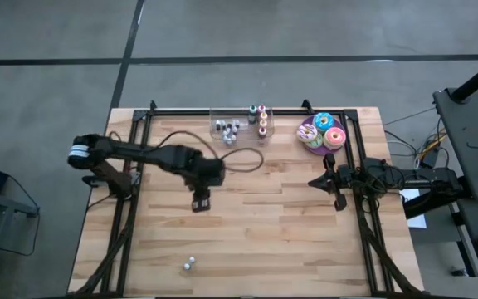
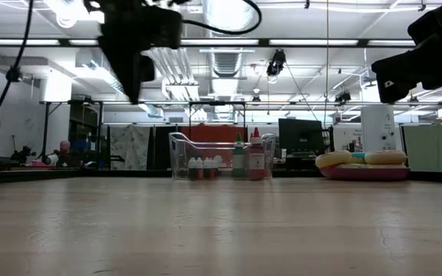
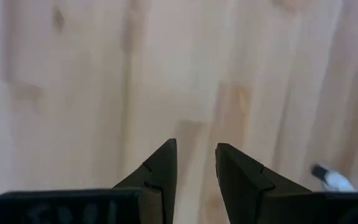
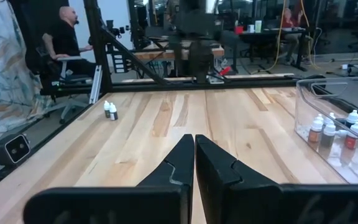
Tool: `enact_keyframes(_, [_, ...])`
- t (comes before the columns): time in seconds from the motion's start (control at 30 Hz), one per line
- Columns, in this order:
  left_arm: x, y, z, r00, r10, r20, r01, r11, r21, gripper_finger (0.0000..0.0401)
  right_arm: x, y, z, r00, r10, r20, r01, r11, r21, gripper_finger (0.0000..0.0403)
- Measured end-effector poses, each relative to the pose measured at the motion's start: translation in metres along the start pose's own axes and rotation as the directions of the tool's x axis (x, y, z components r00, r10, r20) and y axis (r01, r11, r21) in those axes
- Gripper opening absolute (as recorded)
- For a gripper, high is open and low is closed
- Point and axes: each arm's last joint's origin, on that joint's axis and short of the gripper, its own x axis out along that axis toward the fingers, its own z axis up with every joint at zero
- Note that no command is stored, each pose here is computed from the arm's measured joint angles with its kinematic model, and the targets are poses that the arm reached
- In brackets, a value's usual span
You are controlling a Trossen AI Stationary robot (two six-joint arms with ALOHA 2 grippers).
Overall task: Pick & Place food coloring
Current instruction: Put the small red food coloring bottle into the transparent bin
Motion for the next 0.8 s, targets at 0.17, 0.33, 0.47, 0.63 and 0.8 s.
enact_keyframes(0.17, [0.004,-0.022,-0.027,0.999,-0.02,-0.038,0.019,0.999,-0.031,0.0083,0.0,0.0,0.0,1.0,-0.001,0.0,0.001,1.0,0.0,0.0008])
enact_keyframes(0.33, [0.008,-0.043,-0.045,0.997,-0.039,-0.062,0.034,0.996,-0.077,0.0083,0.0,0.0,0.0,1.0,0.0,0.001,0.0,1.0,0.0,0.0008])
enact_keyframes(0.47, [0.009,-0.061,-0.053,0.996,-0.059,-0.062,0.052,0.992,-0.114,0.0083,0.0,0.0,0.0,1.0,0.0,0.0,0.0,1.0,0.0,0.0008])
enact_keyframes(0.63, [0.009,-0.08,-0.06,0.995,-0.09,-0.049,0.079,0.976,-0.202,0.0083,0.0,0.0,0.0,1.0,-0.001,0.0,0.001,1.0,0.0,0.0008])
enact_keyframes(0.8, [0.011,-0.101,-0.065,0.99,-0.14,-0.018,0.129,0.947,-0.295,0.0083,0.0,0.0,0.0,1.0,-0.001,0.0,0.001,1.0,0.0,0.0008])
